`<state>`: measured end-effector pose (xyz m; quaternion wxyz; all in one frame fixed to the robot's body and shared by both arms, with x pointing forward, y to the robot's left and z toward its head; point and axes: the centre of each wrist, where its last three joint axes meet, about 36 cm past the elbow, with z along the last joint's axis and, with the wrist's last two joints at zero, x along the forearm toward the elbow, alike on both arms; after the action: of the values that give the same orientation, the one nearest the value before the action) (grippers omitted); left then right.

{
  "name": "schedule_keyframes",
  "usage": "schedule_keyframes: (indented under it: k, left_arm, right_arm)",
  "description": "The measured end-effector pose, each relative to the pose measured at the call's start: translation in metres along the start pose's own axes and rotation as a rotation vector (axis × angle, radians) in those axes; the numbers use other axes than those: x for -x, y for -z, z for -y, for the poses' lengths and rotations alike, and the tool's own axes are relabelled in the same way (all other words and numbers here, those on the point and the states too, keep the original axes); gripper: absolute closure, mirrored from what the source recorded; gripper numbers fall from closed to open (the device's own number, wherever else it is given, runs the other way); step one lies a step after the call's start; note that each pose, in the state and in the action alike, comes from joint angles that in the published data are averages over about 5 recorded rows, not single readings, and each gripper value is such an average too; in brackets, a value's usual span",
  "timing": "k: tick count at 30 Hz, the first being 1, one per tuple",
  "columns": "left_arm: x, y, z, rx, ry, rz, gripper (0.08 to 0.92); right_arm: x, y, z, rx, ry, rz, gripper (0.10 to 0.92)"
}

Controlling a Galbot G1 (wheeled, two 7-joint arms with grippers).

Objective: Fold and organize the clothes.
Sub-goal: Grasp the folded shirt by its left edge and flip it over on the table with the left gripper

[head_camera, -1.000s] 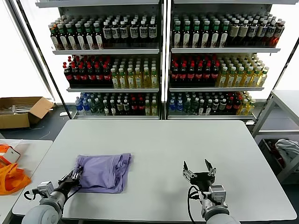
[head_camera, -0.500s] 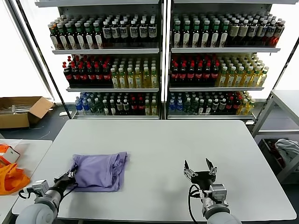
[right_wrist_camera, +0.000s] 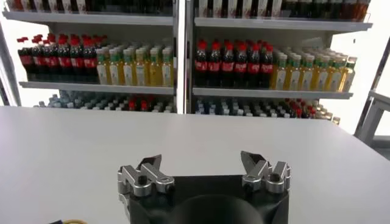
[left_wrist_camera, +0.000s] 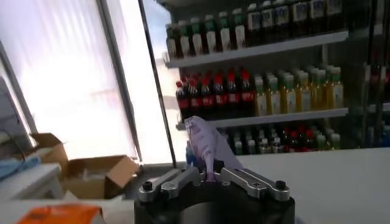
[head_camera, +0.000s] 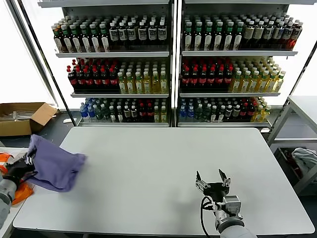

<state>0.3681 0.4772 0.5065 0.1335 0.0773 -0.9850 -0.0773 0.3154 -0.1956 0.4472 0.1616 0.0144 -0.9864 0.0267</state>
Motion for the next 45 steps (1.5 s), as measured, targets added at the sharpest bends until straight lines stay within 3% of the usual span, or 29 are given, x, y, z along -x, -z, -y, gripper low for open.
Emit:
schedule_keyframes:
  k: [4, 7, 16, 22, 36, 45]
  left_arm:
    - [-0.007, 0.021, 0.007, 0.088, -0.012, 0.05, 0.889]
    - [-0.011, 0.018, 0.027, 0.146, -0.05, 0.049, 0.889]
    - [-0.011, -0.043, 0.119, 0.18, -0.24, -0.094, 0.889]
    - [-0.014, -0.051, 0.16, 0.151, -0.325, -0.139, 0.889]
    - [-0.022, -0.035, 0.231, -0.064, -0.484, -0.123, 0.883]
    - [-0.022, -0.034, 0.272, -0.285, -0.574, -0.096, 0.66]
  right_arm:
    - [0.0, -0.003, 0.0, 0.004, -0.005, -0.007, 0.2]
    - [-0.001, -0.005, 0.001, 0.006, -0.012, -0.011, 0.2]
    - [-0.006, -0.008, 0.003, 0.005, -0.03, -0.019, 0.2]
    - [-0.005, -0.012, -0.002, 0.008, -0.03, -0.026, 0.2]
    - [-0.001, -0.014, -0.012, 0.0, -0.018, -0.04, 0.2]
    - [0.001, -0.019, -0.017, 0.002, -0.007, -0.056, 0.2]
